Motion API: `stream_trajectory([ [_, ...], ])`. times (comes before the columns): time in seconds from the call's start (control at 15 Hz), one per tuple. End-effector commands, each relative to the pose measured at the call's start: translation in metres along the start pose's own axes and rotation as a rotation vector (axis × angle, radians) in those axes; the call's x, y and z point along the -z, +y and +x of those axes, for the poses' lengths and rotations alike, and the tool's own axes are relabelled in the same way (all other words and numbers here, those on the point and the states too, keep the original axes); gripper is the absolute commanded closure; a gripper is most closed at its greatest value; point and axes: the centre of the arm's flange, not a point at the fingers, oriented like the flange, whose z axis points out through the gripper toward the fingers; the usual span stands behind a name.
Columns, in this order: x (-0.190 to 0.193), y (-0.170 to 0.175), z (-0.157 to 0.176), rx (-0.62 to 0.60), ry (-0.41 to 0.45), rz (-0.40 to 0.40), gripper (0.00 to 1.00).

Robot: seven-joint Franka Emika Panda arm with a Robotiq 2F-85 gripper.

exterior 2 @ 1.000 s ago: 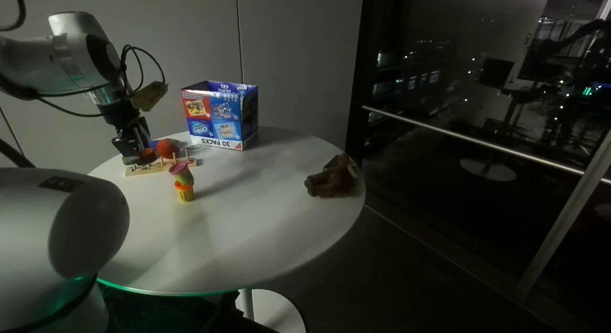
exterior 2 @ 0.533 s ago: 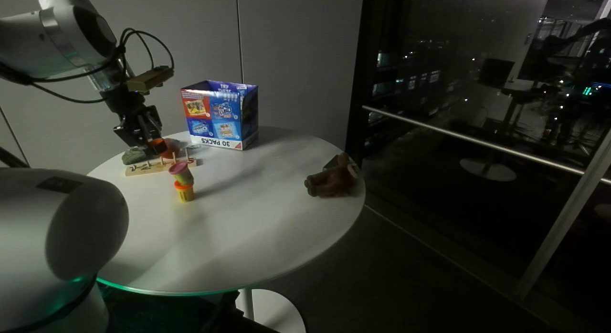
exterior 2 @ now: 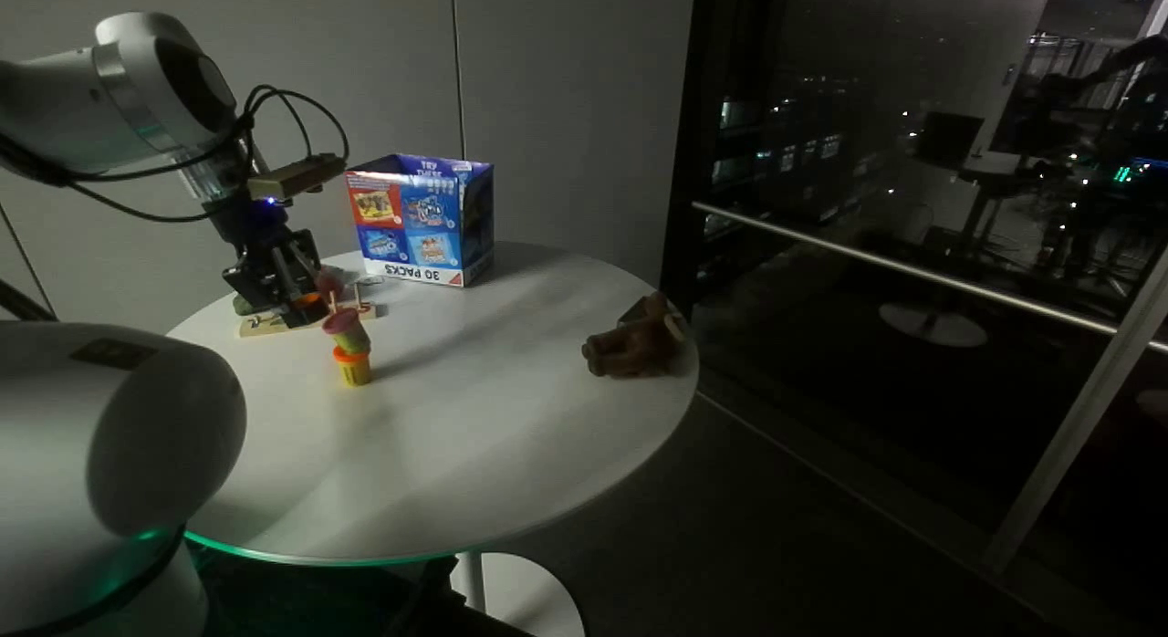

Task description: Stack the yellow containers together then put the black masking tape on top of the containers.

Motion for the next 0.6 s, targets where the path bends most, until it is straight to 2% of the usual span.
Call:
stream_trajectory([
  [0.0,-0.0069,-0.0046,0.0017,0.002,-0.001,-0.033,0.75],
  [0.53,-0.0102,-0.0069,0.0019,0.007,-0.038,-0.105,0.74],
])
